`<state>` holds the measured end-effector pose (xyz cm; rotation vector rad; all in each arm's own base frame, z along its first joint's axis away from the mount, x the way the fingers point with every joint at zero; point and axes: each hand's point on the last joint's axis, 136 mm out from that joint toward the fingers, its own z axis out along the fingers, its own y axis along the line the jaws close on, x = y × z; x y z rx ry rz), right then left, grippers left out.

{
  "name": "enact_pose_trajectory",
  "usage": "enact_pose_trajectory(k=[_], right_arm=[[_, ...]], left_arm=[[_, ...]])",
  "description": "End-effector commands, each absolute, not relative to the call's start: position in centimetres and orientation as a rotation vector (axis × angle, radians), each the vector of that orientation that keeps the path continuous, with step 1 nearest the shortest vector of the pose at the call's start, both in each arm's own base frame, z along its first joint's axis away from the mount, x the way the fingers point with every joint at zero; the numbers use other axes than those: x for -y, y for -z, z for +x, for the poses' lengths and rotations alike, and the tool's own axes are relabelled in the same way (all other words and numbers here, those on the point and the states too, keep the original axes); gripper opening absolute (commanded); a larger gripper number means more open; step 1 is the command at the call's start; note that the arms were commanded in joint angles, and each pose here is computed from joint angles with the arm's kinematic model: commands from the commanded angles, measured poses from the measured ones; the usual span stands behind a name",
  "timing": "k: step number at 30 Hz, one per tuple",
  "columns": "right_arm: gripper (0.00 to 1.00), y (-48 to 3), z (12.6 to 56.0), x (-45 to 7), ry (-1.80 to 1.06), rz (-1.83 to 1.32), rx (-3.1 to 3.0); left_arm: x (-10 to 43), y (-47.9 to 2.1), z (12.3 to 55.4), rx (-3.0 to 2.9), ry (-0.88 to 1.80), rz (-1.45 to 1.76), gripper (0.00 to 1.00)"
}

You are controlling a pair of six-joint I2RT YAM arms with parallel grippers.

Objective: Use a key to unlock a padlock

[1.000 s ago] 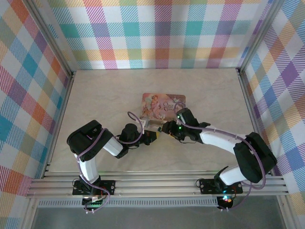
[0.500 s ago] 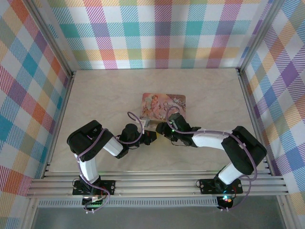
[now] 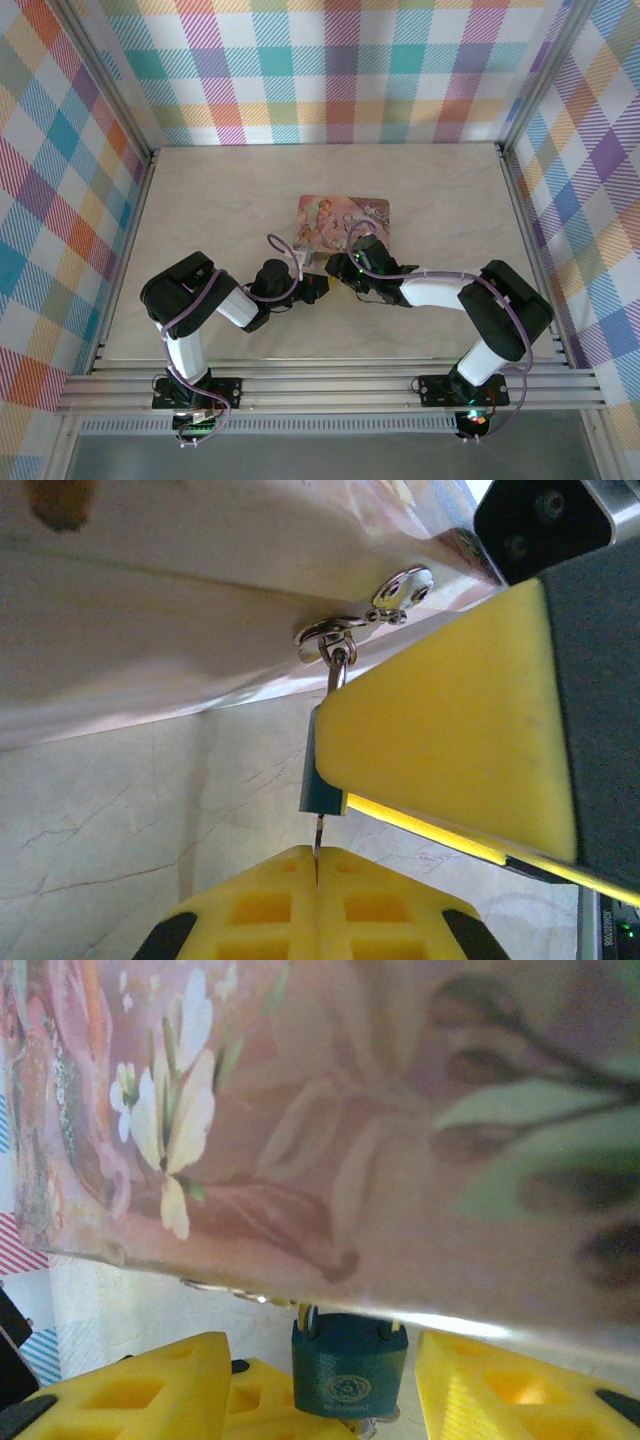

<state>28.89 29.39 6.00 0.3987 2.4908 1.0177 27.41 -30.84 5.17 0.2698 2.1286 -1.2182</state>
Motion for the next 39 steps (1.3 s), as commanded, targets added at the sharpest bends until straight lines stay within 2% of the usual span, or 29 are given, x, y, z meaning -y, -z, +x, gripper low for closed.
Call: enact_pose_trajectory(k=[1, 11, 18, 23, 35, 37, 39], right_arm=[[0.48, -4.6, 28.3, -29.7, -0.996, 0.41, -2.557], [0.18, -4.3, 27.7, -29.2, -0.95, 0.427, -2.612], [0.08, -5.2, 27.4, -29.4, -0.967, 0.42, -2.628], [0.05, -6.0, 27.2, -29.3, -0.972, 0.421, -2.649], [0.07, -8.8, 26.6, -29.5, -1.048, 0.453, -2.706], [0.09, -8.9, 26.4, -29.4, -1.03, 0.434, -2.717], [0.17, -8.8, 26.3, -29.2, -1.018, 0.431, -2.722]], left_arm=[[31.7, -6.1, 27.1, -2.108, 1.242, 0.305, 0.0], [32.5, -7.4, 27.5, -2.087, 1.181, 0.45, 0.0], [33.1, -8.2, 27.7, -2.055, 1.128, 0.526, 0.0], [33.9, -8.6, 26.8, -2.027, 1.019, 0.618, 0.0], [34.3, -10.5, 24.5, -1.869, 0.585, 0.763, 0.0], [34.2, -10.3, 24.5, -1.881, 0.591, 0.744, 0.0], [34.4, -10.1, 24.4, -1.897, 0.622, 0.73, 0.0]])
